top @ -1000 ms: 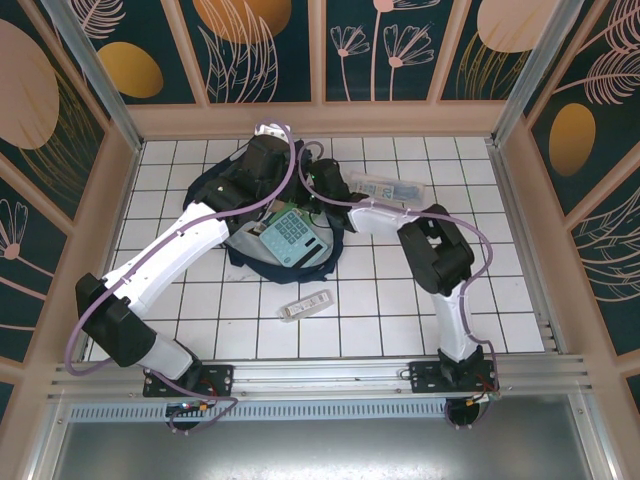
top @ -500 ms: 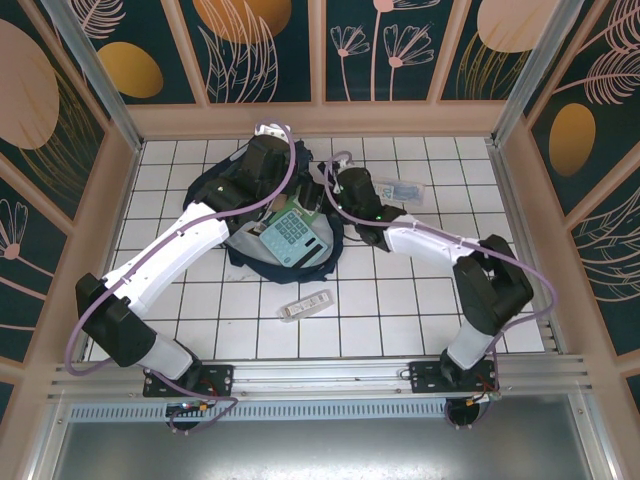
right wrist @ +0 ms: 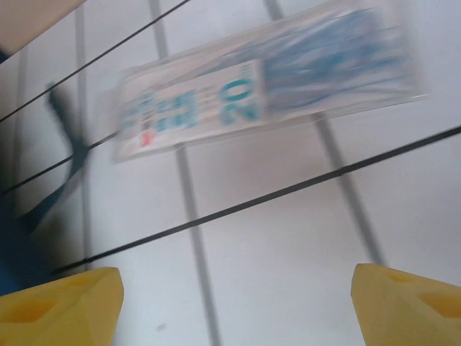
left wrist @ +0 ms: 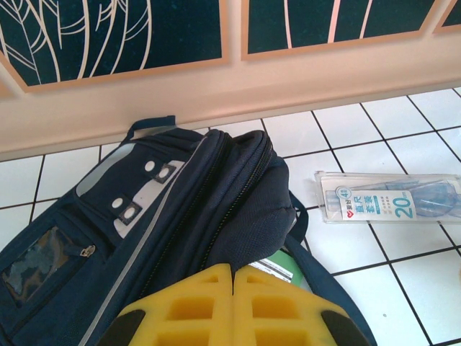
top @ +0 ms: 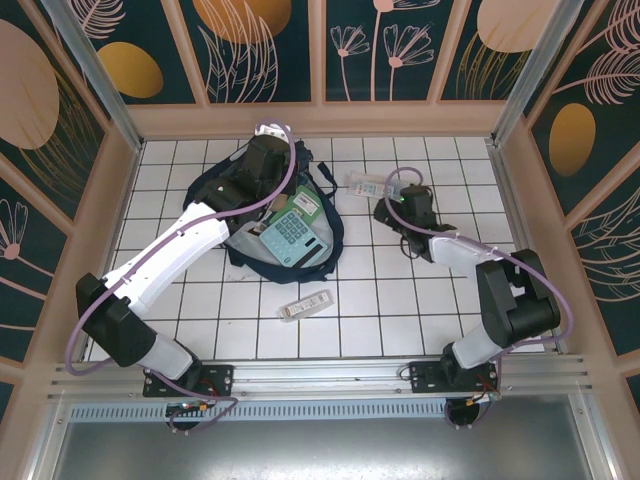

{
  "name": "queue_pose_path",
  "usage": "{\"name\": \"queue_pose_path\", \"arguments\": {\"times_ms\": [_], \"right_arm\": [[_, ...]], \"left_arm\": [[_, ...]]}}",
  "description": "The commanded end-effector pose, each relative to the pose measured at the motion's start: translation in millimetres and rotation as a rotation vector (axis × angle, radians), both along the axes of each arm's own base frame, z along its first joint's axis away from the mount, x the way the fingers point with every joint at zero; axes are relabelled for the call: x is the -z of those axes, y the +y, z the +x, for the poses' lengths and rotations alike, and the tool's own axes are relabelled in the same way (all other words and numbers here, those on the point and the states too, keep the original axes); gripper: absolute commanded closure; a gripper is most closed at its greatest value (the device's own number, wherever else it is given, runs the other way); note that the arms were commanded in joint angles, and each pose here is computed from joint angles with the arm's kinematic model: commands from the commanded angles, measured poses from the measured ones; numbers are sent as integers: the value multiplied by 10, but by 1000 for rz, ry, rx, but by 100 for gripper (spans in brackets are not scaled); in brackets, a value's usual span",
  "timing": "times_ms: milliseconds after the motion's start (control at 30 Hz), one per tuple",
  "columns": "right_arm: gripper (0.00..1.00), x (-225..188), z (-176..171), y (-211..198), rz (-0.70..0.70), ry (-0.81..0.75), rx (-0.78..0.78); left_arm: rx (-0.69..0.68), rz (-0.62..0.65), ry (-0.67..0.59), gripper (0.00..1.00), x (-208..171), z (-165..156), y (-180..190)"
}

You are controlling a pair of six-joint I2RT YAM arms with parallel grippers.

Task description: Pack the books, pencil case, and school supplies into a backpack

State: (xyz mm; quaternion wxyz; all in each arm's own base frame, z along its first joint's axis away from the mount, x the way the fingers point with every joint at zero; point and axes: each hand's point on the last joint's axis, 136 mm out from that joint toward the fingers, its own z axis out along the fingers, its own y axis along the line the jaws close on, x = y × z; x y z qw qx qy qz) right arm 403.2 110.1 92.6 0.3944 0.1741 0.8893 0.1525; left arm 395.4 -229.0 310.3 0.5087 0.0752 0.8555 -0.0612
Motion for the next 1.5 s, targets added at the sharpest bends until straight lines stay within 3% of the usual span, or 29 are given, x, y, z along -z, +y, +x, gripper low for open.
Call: {"name": "queue_pose_path", "arguments": {"times_ms": [0, 133, 367, 533, 800, 1067, 1467], "right_arm": [[17, -18, 158, -343, 23, -45, 88], [17, 109, 363, -628, 100, -32, 137], [18, 276, 878, -719, 161, -7, 97], [18, 238, 1260, -743, 140, 5, 87], [18, 514, 1719, -779, 110, 108, 42], [20, 699, 1484, -611, 155, 173, -7], [20, 414, 545, 186, 241, 147, -129]], "left_arm": [[-10, -106, -126, 100, -428, 74, -61], [-11, -106, -126, 100, -424, 74, -61], [-6, -102, -124, 100, -411, 68, -60], [-4, -107, -124, 100, -419, 57, -61], [-3, -114, -128, 100, -442, 44, -52], [1, -118, -129, 100, -448, 40, -59], [7, -129, -125, 100, -444, 29, -72]]}}
